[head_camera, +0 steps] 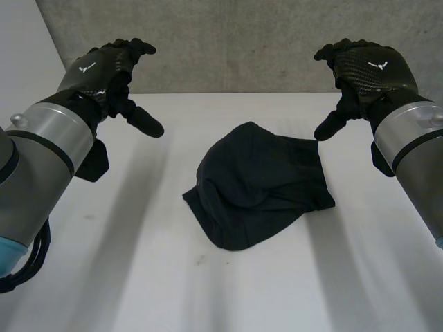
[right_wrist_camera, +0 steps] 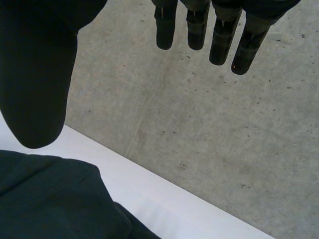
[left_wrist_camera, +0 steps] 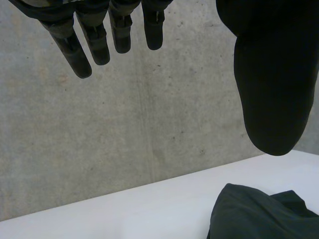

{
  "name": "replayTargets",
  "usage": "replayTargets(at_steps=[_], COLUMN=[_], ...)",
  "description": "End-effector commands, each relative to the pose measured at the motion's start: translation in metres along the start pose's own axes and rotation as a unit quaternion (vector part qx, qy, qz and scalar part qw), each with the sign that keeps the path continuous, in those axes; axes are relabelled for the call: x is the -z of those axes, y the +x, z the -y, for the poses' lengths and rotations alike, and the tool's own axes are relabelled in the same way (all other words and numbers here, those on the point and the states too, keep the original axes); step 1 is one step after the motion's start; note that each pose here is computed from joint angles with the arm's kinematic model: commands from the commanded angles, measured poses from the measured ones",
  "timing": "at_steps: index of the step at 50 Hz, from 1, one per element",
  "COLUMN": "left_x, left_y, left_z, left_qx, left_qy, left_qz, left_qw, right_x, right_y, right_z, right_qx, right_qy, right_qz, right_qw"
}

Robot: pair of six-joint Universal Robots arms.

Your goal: Fold the shorts.

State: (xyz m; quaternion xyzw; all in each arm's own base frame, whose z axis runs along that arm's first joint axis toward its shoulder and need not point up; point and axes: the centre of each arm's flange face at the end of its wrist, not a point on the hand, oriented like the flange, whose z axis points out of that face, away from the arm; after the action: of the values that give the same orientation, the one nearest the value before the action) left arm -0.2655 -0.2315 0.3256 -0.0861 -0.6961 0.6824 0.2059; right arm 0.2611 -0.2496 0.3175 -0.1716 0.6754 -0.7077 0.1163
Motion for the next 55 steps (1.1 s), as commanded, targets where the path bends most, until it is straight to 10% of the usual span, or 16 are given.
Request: replayTargets(at_steps=[1, 17, 29, 47, 55], left_x=[-0.004, -0.004, -0.048, -0.087, -0.075], left_y=[-0.002, 0.044, 0.032, -0.073, 0.007], left_z=[-0.009, -0.118, -0.171, -0.039, -0.007], left_qx=[0.000, -0.015, -0.033, -0.023, -0.096], left_qy=[-0.014, -0.165, -0.170, 0.034, 0.121], left_qz=[0.005, -0.060, -0.002, 0.179, 0.060], left_qw=[1.000, 0.984, 0.985, 0.983, 0.986], right_x=[-0.002, -0.027, -0.033, -0.036, -0.037], right_y=[0.000, -0.008, 0.005, 0.001, 0.001], right_z=[-0.002, -0.073, -0.096, -0.101, -0.100], right_qx=[0.001, 0.126, 0.121, 0.125, 0.126], right_qy=[-0.002, -0.097, -0.131, -0.126, -0.125], right_qz=[0.004, 0.044, 0.032, 0.037, 0.036], right_qw=[1.000, 0.986, 0.984, 0.983, 0.983])
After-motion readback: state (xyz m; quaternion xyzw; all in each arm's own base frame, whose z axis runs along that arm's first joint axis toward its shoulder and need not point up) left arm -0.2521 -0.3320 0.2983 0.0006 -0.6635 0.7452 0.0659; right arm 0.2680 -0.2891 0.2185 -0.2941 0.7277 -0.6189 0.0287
